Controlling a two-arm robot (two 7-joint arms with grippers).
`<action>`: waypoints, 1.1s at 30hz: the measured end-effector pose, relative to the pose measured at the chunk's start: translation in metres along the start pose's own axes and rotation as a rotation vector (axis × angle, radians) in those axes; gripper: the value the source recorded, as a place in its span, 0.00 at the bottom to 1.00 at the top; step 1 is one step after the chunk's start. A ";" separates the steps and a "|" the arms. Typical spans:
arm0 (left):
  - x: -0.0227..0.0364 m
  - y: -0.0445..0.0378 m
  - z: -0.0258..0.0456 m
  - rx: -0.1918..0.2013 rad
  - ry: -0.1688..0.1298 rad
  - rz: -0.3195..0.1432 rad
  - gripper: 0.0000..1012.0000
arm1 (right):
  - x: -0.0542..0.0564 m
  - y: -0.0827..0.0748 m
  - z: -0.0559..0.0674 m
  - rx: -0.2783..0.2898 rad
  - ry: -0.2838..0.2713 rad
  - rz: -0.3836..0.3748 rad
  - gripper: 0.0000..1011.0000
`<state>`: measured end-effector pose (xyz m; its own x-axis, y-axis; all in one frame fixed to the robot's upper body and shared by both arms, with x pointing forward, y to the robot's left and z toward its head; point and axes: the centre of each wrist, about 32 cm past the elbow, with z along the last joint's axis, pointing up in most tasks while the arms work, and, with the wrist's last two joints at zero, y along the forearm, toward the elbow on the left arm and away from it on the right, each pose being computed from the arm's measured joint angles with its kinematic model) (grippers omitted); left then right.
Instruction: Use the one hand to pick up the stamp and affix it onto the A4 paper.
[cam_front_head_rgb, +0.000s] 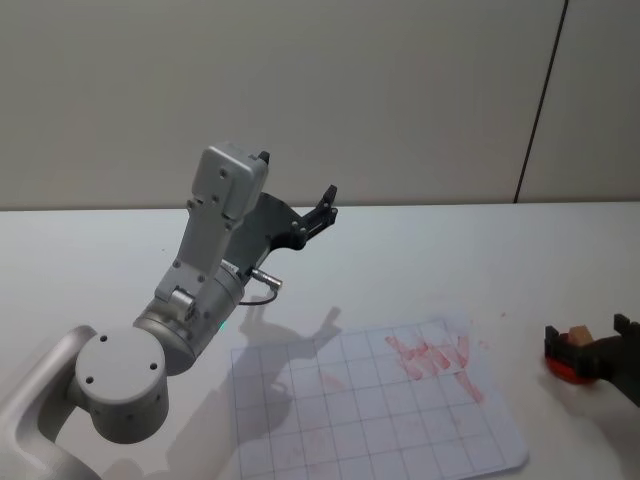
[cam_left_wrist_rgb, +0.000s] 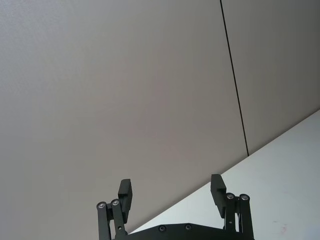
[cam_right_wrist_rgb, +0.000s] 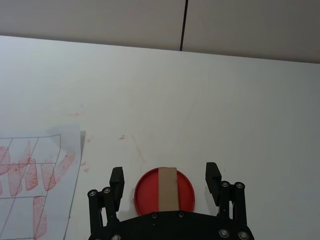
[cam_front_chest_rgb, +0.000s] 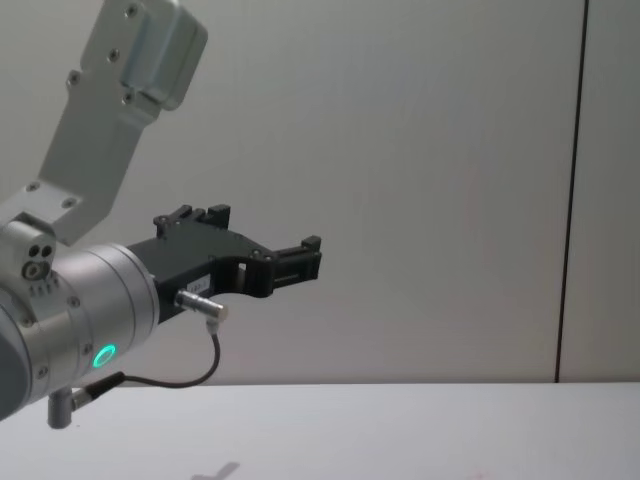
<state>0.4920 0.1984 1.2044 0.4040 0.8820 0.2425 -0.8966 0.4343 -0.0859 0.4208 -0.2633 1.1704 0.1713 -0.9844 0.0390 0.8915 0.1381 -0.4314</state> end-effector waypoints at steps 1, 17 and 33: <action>0.0000 0.0000 0.0000 0.000 0.000 0.000 0.99 | 0.000 0.001 -0.001 -0.005 -0.002 -0.001 0.99; 0.0000 0.0000 0.0000 0.000 0.000 0.000 0.99 | -0.001 0.006 -0.010 -0.041 -0.032 -0.012 0.58; 0.0000 0.0000 0.0000 0.000 0.000 0.000 0.99 | -0.004 0.005 -0.016 -0.052 -0.044 -0.016 0.22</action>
<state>0.4920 0.1984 1.2044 0.4040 0.8820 0.2424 -0.8967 0.4343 -0.0858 0.4182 -0.2608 1.1533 0.1763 -0.9806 0.0853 0.8717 0.1153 -0.4763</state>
